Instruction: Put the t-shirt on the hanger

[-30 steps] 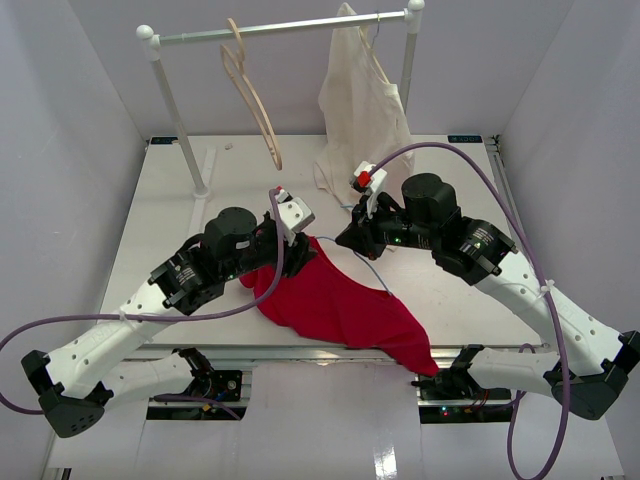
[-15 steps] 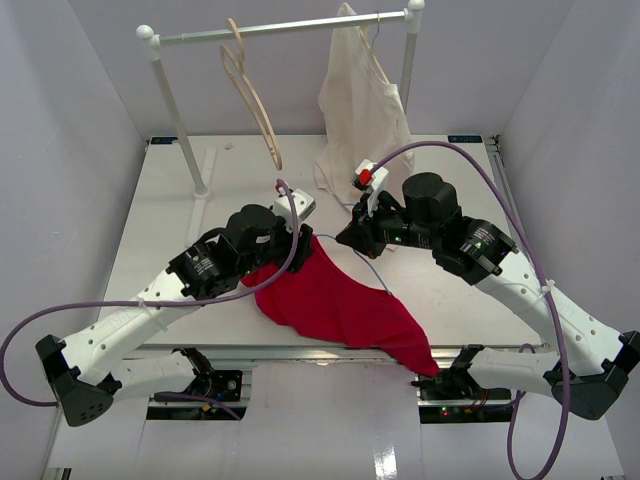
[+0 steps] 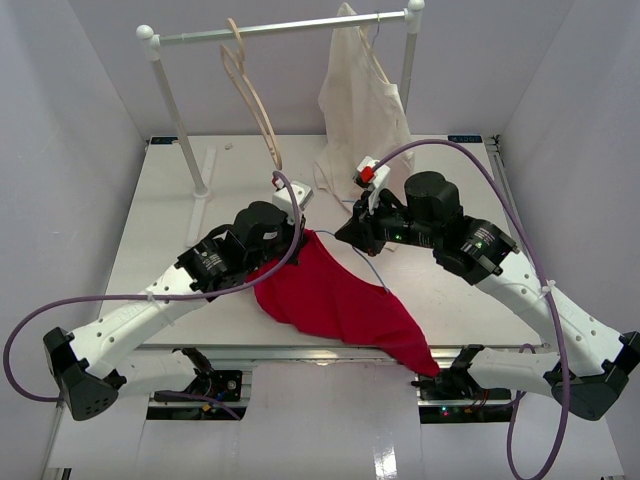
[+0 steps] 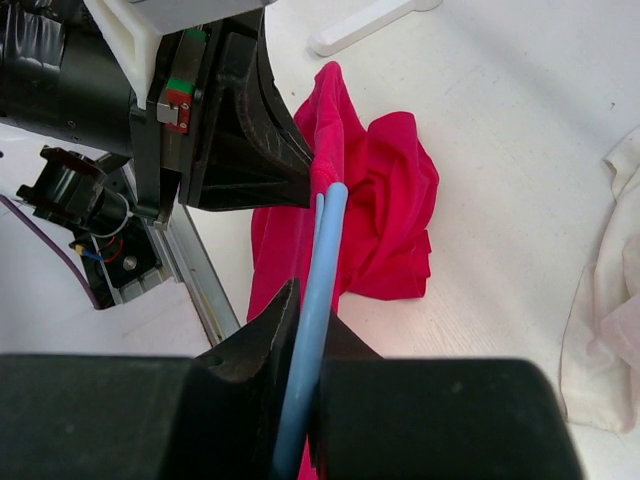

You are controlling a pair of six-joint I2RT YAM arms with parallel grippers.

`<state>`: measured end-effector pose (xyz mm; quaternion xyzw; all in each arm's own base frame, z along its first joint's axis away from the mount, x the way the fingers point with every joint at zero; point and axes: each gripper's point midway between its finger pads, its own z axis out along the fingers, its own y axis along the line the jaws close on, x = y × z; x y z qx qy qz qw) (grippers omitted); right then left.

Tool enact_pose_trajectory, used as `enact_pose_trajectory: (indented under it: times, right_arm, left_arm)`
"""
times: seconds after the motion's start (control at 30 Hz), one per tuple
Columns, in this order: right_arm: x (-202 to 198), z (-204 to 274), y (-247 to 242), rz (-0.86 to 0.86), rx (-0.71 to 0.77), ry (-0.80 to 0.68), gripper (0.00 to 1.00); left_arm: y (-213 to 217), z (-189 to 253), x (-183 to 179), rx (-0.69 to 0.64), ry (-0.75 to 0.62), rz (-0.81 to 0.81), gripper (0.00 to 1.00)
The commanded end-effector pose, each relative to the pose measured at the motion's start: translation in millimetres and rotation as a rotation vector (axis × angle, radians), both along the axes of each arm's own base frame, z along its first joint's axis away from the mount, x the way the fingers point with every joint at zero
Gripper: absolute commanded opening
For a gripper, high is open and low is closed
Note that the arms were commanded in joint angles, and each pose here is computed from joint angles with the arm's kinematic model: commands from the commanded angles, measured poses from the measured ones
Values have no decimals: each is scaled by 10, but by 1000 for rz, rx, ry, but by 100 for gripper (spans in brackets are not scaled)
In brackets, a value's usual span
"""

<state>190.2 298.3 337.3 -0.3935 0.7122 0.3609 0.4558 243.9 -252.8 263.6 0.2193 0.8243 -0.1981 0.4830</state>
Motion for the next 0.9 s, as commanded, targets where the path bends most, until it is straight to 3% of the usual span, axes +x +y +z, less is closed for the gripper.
enact_pose_trajectory:
  times: [0.0, 0.17, 0.2, 0.3, 0.37, 0.87]
  right_arm:
    - [-43, 278, 11, 14, 95, -59, 8]
    - [-46, 235, -60, 3, 52, -67, 8]
    - [-43, 278, -97, -7, 44, -76, 8]
    - [-106, 302, -144, 15, 18, -72, 8]
    - [-153, 356, -159, 30, 24, -75, 8]
    - [-435, 865, -239, 116, 108, -105, 8]
  left_arm:
    - [110, 338, 25, -91, -85, 61, 0]
    - [313, 432, -88, -47, -154, 29, 2]
    - [401, 460, -145, -10, -180, 6, 6]
    - [482, 496, -269, 33, -199, -58, 41]
    - [551, 503, -328, 57, -201, -73, 49]
    - [1042, 125, -432, 194, -167, 36, 57]
